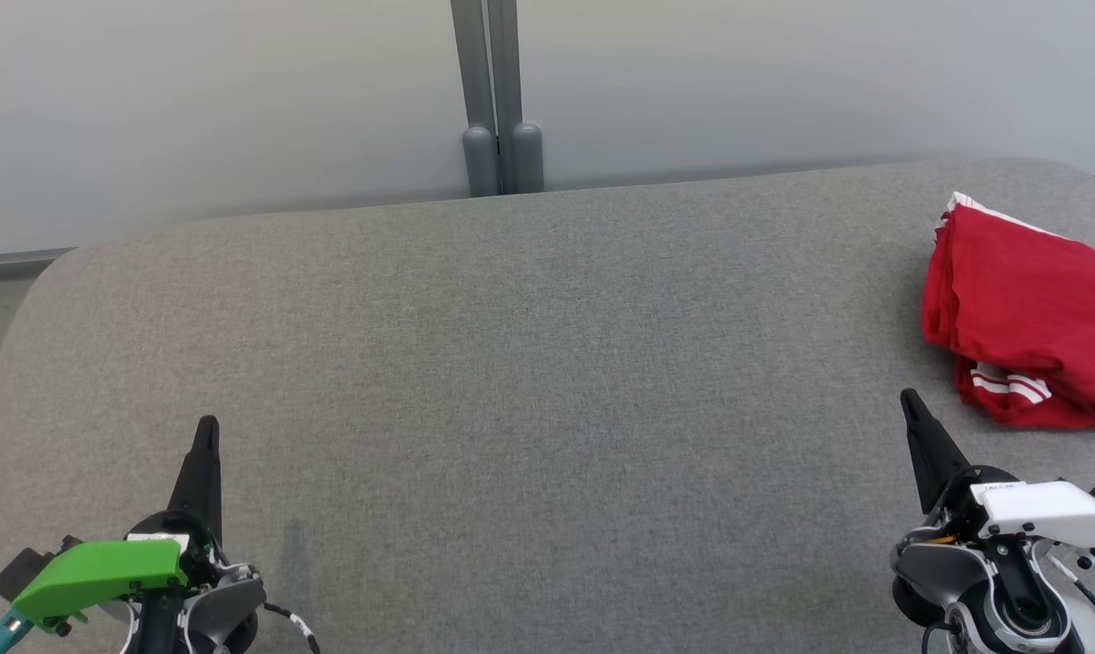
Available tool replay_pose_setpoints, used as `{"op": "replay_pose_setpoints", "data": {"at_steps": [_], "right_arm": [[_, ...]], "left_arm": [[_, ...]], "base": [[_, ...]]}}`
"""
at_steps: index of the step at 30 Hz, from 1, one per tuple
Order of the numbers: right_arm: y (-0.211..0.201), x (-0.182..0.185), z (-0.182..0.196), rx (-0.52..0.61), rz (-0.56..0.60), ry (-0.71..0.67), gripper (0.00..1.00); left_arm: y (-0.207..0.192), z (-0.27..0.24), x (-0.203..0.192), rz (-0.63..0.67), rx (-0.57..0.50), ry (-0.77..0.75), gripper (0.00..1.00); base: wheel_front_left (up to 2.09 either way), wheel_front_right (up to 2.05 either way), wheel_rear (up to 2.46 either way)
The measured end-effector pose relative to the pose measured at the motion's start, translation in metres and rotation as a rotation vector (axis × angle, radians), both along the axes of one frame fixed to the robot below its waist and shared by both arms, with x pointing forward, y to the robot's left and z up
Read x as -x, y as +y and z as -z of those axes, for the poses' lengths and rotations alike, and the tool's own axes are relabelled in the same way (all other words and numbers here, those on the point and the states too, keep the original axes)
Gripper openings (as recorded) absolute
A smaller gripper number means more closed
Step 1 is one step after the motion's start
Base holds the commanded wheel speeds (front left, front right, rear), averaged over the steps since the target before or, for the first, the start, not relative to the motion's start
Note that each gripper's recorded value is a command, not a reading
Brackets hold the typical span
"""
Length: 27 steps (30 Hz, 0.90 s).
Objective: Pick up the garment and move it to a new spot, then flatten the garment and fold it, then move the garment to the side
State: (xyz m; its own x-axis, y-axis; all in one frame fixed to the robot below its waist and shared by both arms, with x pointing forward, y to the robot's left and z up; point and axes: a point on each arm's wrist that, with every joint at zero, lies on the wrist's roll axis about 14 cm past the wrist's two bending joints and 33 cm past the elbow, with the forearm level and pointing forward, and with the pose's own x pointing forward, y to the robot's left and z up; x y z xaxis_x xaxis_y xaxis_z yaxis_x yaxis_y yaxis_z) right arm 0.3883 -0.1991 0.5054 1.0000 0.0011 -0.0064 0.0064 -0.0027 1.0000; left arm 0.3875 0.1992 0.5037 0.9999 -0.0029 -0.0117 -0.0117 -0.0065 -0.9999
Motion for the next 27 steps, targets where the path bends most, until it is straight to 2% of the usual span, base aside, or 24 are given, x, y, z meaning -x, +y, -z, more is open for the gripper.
{"op": "replay_pose_setpoints", "data": {"at_steps": [27], "right_arm": [[0.0000,0.0000,0.0000,0.000,0.000,0.000,0.00]], "left_arm": [[0.0004,-0.0001,0.0000,-0.002,0.000,0.000,0.00]], "base": [[0.00,0.00,0.00]]}}
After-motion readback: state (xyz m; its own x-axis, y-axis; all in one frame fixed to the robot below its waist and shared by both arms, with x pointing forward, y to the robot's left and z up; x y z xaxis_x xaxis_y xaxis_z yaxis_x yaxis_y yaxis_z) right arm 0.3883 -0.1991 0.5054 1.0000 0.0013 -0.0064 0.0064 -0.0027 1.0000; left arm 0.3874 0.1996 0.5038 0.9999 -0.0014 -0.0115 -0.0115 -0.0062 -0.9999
